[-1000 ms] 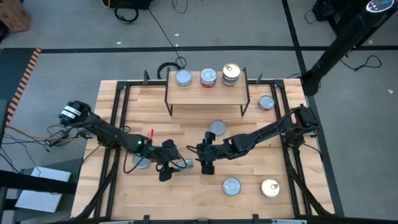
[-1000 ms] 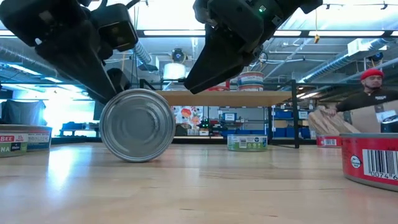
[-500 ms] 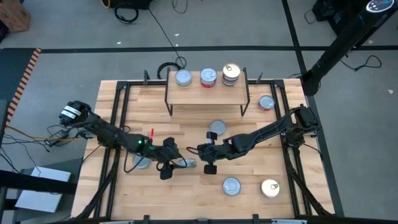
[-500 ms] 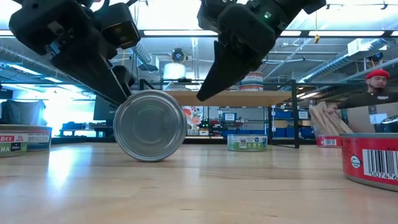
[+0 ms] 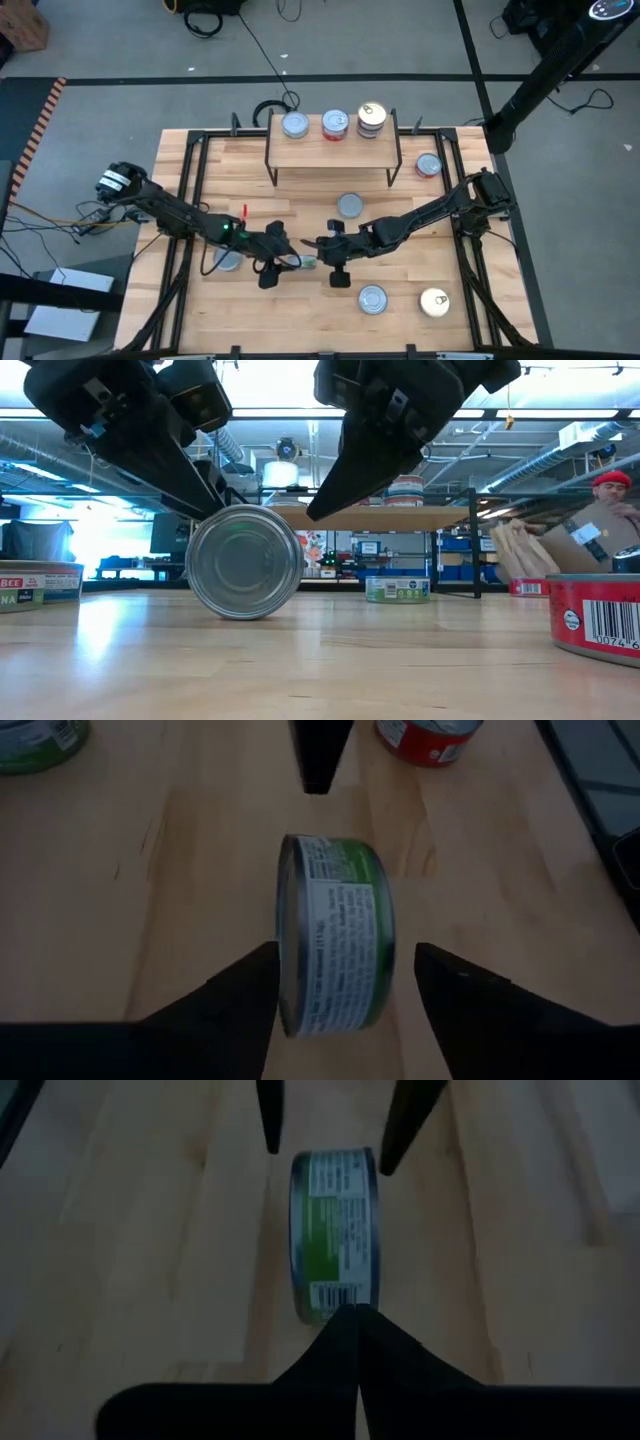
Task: Stack canned seafood by type on shelf
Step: Stack the green and white tuna can on top of the green and white tuna can on the shelf
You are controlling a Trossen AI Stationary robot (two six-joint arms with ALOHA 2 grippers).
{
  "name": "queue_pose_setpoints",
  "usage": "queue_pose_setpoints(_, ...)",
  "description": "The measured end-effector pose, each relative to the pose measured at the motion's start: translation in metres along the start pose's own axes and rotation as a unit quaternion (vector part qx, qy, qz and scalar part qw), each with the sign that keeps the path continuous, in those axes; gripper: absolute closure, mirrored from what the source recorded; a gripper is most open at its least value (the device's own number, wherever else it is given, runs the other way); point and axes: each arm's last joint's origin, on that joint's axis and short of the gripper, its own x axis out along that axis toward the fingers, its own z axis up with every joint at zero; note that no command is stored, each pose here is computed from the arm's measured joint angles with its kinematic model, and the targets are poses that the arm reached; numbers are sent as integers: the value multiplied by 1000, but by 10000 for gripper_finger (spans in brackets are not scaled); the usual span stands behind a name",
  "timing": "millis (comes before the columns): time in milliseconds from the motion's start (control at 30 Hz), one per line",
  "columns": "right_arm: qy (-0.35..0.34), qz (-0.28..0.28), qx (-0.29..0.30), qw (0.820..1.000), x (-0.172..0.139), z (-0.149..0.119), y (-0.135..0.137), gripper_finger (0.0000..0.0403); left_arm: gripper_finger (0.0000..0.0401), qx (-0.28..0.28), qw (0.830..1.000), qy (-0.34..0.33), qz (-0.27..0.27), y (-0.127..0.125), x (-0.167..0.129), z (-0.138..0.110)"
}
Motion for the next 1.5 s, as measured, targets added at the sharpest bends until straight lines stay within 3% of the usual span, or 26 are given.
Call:
queue_pose_setpoints(400, -18, 25, 2, 1000, 5, -8, 0, 398, 146, -5, 1000, 1, -5, 2, 10, -2)
queue_pose_setpoints(533, -20, 24, 1, 1000, 5, -8, -1, 395, 173, -6, 1000, 7, -4, 3, 10, -3)
queue_pose_setpoints(733, -19, 24, -2, 1000, 5, -8, -1, 395, 258, 1, 1000, 10, -5, 3, 9, -3)
queue_pose_setpoints(900, -8, 9, -7, 1000, 5, -10, -2, 395, 259, 42, 999, 26, 18, 0, 4, 10)
queue_pose_setpoints(1000, 13, -2, -9, 1000, 4, -14, -3, 395, 259, 88, 993, 40, 71, -2, -8, 27)
queue_pose_setpoints(1233, 67, -71, 6, 995, -3, -25, -9, 398, 259, 194, 948, 54, 245, 4, -35, 75)
queue_pose_setpoints(1367, 74, -77, 8, 994, -3, -26, -9, 398, 259, 234, 905, 62, 350, 19, -50, 99)
queue_pose_setpoints(1500, 74, -76, 8, 994, -3, -26, -9, 398, 259, 274, 849, 82, 445, 40, -60, 118)
